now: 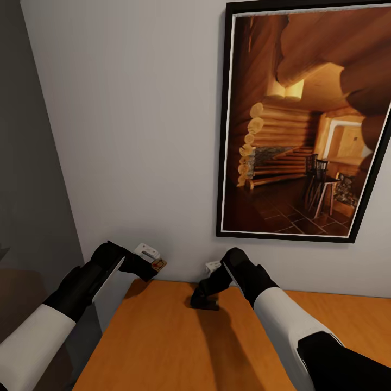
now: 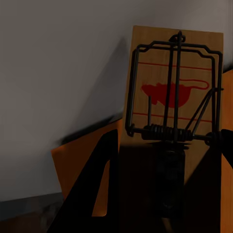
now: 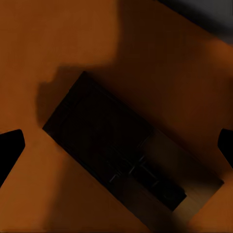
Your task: Take the four mousetraps from the cabinet in the bathroom and place them on the bathroom floor. Make sure all four end up on the same floor surface, and ensure that at least two of them are either under or directly next to the same bathroom sink.
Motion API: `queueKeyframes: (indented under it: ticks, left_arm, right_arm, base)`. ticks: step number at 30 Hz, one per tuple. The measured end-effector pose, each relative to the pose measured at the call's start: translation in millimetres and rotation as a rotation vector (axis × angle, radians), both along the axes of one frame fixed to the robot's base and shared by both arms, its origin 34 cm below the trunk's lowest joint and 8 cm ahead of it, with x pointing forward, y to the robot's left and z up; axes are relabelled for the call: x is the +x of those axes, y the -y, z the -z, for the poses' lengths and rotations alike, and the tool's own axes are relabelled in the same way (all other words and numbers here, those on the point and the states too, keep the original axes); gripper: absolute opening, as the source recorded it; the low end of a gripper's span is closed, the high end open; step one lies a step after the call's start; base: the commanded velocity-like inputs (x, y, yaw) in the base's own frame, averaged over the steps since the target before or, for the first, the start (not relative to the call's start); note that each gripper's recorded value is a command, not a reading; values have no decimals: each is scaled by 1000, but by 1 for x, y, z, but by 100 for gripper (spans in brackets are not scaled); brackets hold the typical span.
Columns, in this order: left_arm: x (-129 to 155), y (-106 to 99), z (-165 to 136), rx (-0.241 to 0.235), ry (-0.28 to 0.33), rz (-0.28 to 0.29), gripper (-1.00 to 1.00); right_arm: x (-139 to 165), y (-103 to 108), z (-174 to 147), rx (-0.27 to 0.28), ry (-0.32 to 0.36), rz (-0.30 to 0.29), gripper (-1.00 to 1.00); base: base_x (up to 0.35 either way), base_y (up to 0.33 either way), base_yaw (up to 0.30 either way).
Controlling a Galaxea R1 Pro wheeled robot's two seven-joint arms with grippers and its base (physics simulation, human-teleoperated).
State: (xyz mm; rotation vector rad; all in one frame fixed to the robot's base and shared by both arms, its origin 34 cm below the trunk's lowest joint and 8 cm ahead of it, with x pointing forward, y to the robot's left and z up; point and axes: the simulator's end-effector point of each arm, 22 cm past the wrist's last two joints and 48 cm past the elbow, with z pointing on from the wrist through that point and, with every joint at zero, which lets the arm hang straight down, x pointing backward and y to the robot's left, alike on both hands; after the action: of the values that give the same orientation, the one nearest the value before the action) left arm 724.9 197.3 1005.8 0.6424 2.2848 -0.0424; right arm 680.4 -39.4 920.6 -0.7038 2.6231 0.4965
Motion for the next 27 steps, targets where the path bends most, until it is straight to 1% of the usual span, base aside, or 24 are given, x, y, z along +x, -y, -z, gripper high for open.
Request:
queueKeyframes:
  ticks: [27]
  left_arm:
    - [0, 0, 0, 0, -1, 0, -100]
  right_arm:
    - [1, 3, 3, -17, 1, 7, 100]
  base:
    - [0, 0, 0]
